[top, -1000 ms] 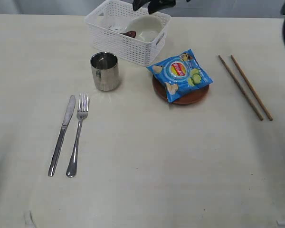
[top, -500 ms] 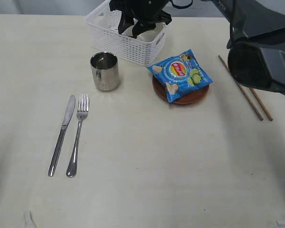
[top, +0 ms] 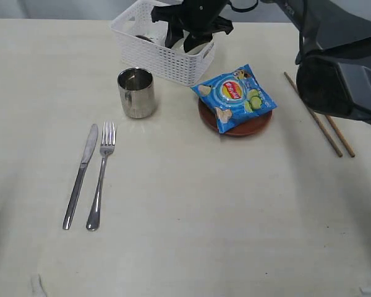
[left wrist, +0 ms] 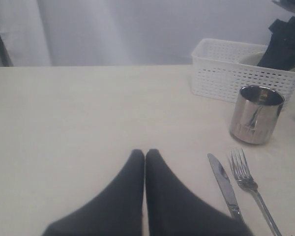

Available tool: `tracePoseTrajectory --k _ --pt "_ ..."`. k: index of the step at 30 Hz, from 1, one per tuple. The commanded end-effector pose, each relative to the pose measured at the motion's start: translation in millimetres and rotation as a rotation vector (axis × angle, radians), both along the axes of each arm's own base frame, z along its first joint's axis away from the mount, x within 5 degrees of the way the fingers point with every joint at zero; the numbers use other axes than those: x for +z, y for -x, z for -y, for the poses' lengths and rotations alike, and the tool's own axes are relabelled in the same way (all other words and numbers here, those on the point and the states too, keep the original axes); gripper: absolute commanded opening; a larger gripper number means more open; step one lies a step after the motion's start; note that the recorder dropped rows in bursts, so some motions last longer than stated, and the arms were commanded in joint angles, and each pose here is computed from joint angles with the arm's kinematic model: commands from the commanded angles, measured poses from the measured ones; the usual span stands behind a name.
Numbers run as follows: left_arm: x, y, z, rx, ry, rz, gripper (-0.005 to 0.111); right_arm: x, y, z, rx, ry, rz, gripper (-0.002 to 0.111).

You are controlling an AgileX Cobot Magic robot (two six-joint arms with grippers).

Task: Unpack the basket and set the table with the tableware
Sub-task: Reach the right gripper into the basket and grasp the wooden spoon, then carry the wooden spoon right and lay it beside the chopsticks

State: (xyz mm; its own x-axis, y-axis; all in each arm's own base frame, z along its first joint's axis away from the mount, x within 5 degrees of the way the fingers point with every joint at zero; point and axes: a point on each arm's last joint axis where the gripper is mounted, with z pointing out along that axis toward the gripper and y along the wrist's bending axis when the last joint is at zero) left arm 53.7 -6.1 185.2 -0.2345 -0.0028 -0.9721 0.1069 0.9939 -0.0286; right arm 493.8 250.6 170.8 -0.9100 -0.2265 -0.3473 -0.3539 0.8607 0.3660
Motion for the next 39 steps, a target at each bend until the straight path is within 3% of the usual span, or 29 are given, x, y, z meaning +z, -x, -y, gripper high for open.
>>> tracePoseTrajectory --k 1,8,10,16,23,32,36,39 --pt "-0.9 0.0 -0.1 0.002 0.001 0.002 0.000 -6.5 -0.7 -2.3 -0.005 -0.054 -0.033 0.045" --pt "-0.9 0.0 -0.1 0.002 0.001 0.002 0.000 -20.1 -0.9 -3.9 -0.010 -0.048 -0.060 0.044" --pt "-0.9 0.0 -0.1 0.002 0.001 0.002 0.000 -19.6 -2.4 -4.3 -0.016 -0.055 -0.046 0.037" --pt "-0.9 0.0 -0.1 0.002 0.001 0.002 0.000 -18.1 -3.0 -4.6 -0.010 -0.059 -0.031 0.000" --pt "-0.9 0.0 -0.1 0.002 0.001 0.002 0.000 -0.8 -2.2 -3.4 0.019 -0.055 0.018 0.000" --pt "-0.9 0.0 -0.1 0.002 0.001 0.002 0.000 66.2 3.1 17.7 0.037 0.044 0.170 0.000" --pt "-0.9 0.0 -0.1 0.002 0.001 0.002 0.000 111.4 -0.1 53.7 -0.037 0.010 0.241 0.000" --pt "-0.9 0.0 -0.1 0.002 0.001 0.002 0.000 139.2 -2.3 105.8 -0.140 0.014 0.258 0.000"
